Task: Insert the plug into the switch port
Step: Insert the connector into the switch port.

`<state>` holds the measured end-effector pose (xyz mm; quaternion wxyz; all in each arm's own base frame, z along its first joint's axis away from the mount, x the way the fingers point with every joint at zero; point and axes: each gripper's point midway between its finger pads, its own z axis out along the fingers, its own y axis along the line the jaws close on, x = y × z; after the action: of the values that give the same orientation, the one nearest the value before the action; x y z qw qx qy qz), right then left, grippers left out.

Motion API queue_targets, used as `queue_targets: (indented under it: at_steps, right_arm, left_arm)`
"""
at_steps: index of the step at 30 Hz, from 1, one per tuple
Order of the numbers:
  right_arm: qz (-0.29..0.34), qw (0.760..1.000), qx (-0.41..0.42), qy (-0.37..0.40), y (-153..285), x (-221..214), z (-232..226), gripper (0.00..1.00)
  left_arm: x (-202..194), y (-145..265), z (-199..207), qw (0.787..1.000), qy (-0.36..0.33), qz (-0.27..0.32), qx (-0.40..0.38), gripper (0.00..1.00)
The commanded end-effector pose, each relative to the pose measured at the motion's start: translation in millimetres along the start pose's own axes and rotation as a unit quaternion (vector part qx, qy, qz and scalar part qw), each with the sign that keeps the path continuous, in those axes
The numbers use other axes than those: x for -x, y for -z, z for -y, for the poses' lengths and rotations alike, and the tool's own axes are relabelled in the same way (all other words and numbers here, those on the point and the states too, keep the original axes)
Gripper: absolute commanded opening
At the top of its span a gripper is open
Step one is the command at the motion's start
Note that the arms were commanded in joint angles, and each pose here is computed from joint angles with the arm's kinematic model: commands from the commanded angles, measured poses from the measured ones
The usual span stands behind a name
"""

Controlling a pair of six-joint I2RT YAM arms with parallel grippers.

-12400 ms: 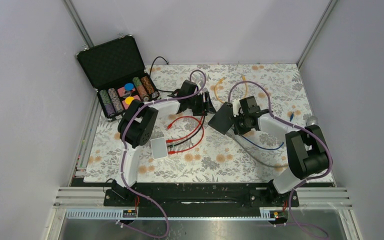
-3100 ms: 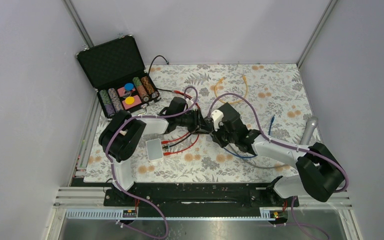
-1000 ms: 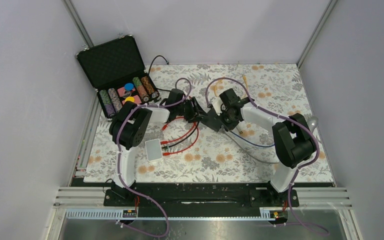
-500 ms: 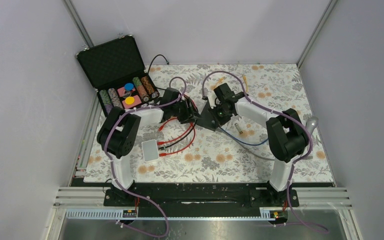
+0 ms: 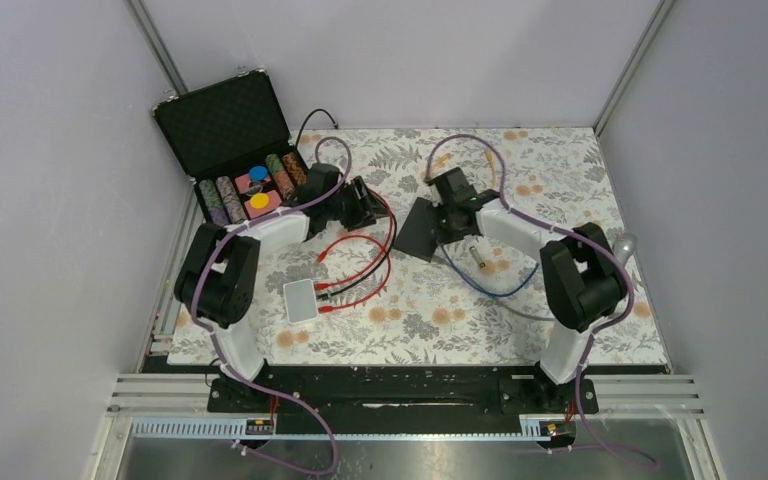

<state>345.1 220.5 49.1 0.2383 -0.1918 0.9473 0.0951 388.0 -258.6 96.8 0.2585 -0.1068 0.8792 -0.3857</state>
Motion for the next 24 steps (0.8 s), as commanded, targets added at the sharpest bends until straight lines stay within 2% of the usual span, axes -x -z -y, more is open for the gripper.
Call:
queue_targets:
  at_steps: [1,4,8,18,21,24]
  right_arm:
    - [0.035,0.991,-0.055,-0.117,11,14,43,0.0]
    - [0.04,0.989,-0.054,-0.129,10,13,51,0.0]
    - [0.009,0.987,-0.045,-0.153,-3,10,56,0.0]
    - [-0.013,0.982,0.015,-0.189,-27,4,32,0.0]
    - [-0.012,0.984,0.03,-0.172,-26,3,15,0.0]
    - [-0.011,0.991,0.057,-0.122,-26,3,-13,0.0]
  left_arm:
    - [29,-17,46,0.996,-0.044,0.016,-0.071,0.5]
    - [31,-32,49,0.995,-0.059,0.006,-0.075,0.5]
    - [26,-56,39,0.996,-0.055,-0.018,-0.072,0.5]
    - [22,-75,23,0.996,-0.056,-0.04,-0.055,0.52]
    - [20,-78,19,0.995,-0.066,-0.046,-0.05,0.53]
    - [15,-80,14,0.994,-0.082,-0.064,-0.044,0.53]
